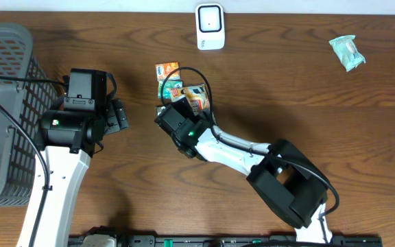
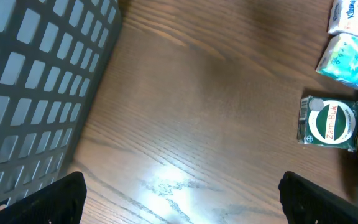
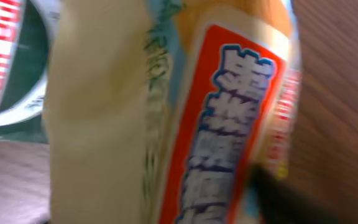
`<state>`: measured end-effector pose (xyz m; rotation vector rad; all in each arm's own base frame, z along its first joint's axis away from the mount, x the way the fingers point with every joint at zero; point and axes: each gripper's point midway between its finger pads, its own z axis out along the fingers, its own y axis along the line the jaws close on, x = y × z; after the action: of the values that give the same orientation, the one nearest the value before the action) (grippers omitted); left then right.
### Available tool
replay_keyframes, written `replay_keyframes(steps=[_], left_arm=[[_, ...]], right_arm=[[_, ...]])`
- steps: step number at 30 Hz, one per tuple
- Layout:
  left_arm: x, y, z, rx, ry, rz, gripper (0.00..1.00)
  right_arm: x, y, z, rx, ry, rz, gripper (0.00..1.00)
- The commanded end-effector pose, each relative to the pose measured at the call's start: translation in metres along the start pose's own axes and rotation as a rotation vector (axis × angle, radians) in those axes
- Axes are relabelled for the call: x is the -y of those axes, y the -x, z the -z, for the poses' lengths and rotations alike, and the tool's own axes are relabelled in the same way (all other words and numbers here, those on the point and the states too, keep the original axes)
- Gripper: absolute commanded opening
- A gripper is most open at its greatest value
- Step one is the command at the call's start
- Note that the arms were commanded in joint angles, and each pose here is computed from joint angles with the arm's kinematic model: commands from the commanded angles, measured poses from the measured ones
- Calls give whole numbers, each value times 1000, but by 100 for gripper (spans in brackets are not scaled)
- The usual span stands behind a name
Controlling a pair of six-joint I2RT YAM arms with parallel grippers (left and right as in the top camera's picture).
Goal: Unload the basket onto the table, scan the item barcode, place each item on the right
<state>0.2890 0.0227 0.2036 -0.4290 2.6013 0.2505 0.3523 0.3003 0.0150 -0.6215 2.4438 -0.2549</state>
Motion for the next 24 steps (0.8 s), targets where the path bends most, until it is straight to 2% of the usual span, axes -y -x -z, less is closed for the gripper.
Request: replay_keyframes(steps=[1,3,5,9,12,15,20,24], left_arm=[[1,4,3,10,-2,6,98],[1,4,3,10,-2,7,98],[1,4,3,10,-2,6,98],[1,4,3,10,-2,7,98],[1,4,3,10,-2,6,98],[1,4,3,10,-2,7,98],[1,4,3,10,-2,7,98],[1,4,3,10,-2,7,98]], right_arm=[[2,-9,-12,-39,-8,10,22],[2,-5,-7,-33,12,0,7],[4,5,4,-23,45,-20,1],[20,34,36,3,162,-99,1],[43,54,64,14,355,-212,1],[51,63,85,-8,639,-304,1],[66,61,96,-69,996,-430,1],[74,46,80,-132,1136,-517,1]])
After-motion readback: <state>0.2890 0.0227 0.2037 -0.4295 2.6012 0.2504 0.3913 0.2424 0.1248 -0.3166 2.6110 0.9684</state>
